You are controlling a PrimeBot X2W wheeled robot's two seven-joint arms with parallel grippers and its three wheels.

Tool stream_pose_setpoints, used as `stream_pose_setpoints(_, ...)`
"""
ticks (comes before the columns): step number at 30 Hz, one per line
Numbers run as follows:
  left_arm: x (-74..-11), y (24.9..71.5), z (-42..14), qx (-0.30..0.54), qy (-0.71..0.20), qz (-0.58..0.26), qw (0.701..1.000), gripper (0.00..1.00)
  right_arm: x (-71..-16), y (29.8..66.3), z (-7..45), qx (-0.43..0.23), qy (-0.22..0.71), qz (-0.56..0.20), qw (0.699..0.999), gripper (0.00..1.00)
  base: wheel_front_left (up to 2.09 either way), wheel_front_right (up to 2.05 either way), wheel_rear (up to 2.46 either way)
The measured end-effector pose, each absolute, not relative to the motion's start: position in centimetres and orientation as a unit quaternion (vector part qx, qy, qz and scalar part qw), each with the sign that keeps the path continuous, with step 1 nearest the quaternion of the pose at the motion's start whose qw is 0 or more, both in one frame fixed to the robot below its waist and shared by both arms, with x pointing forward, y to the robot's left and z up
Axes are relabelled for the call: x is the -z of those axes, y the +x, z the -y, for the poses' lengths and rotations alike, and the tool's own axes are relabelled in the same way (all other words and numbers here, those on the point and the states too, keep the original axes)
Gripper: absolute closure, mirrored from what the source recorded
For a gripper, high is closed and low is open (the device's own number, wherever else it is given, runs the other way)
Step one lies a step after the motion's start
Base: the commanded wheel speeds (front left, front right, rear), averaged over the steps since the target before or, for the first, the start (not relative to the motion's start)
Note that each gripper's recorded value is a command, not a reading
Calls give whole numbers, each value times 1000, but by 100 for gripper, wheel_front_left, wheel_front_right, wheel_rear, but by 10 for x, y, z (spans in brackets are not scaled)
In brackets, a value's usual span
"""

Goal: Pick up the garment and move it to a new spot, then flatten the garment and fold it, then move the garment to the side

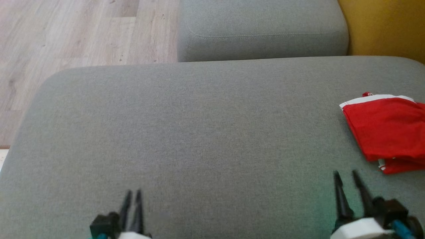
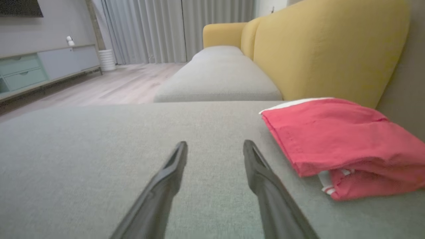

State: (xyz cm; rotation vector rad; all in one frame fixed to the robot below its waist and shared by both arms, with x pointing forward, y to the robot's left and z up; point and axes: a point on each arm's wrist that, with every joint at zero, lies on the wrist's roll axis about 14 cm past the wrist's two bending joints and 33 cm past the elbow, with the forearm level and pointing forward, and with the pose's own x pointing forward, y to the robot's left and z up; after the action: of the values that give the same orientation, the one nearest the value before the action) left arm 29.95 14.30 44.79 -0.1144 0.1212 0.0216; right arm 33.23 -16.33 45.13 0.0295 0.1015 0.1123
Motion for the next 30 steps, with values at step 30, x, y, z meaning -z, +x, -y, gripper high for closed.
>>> stream_pose_setpoints(30,-412,293,-155,-47,-199,-139,969,100,-419,319,180,7,167,-116,979,100,0,0,0)
